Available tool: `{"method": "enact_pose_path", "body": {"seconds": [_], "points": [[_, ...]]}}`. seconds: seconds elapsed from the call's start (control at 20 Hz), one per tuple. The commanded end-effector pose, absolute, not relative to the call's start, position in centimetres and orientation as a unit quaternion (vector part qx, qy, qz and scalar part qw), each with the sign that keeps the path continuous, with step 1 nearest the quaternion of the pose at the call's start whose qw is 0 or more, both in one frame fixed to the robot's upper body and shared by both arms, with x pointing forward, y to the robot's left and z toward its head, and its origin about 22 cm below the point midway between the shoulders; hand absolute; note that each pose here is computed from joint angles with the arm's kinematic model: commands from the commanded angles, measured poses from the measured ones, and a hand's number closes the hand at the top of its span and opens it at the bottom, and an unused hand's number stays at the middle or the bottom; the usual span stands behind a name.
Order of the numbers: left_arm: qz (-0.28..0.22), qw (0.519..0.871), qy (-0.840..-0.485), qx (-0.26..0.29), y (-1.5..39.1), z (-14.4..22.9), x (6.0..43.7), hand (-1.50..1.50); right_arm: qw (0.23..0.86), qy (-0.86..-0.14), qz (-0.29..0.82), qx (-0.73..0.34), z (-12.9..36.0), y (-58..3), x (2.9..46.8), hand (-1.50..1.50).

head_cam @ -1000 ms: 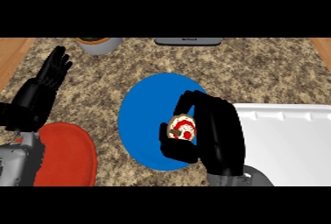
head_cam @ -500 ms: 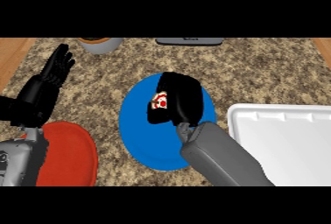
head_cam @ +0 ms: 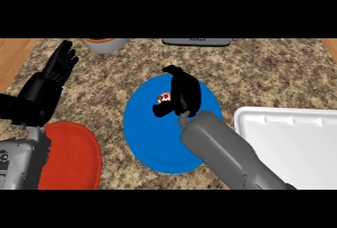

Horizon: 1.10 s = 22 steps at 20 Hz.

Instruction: Pick the cupcake from the tray and place it in the plate

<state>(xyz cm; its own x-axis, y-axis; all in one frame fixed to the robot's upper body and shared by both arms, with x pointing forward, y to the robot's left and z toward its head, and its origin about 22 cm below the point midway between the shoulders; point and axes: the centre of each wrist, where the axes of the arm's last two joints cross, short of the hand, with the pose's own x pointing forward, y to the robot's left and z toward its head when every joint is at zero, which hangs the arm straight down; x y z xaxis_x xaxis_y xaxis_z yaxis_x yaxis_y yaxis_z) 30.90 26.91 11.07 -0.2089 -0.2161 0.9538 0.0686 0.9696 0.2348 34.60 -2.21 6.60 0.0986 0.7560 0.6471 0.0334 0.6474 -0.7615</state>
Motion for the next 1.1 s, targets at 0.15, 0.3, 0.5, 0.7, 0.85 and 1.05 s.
{"method": "enact_pose_path", "body": {"seconds": [0.15,0.3,0.5,0.7,0.85,1.05], "points": [[-0.115,0.631,-0.766,0.036,27.6,10.4,30.5,0.0,0.655,-0.679,0.182,-0.278,5.6,-2.4,35.5,-1.5],[-0.115,0.63,-0.766,0.055,26.1,11.4,30.9,0.0,0.642,-0.707,0.127,-0.267,7.6,-1.8,35.9,-1.5],[-0.104,0.633,-0.765,0.047,27.1,10.8,30.0,0.0,0.645,-0.73,0.064,-0.216,8.8,-2.9,36.2,-1.5],[-0.096,0.636,-0.763,0.065,28.5,10.3,29.9,0.0,0.658,-0.727,0.023,-0.195,9.9,-3.3,35.4,-1.5],[-0.091,0.637,-0.763,0.063,26.9,10.3,29.8,0.0,0.651,-0.732,0.001,-0.201,8.9,-8.1,34.3,-1.5],[-0.1,0.635,-0.763,0.069,28.7,9.3,30.5,0.0,0.646,-0.738,-0.024,-0.192,8.0,-11.9,31.9,-1.5]]}}
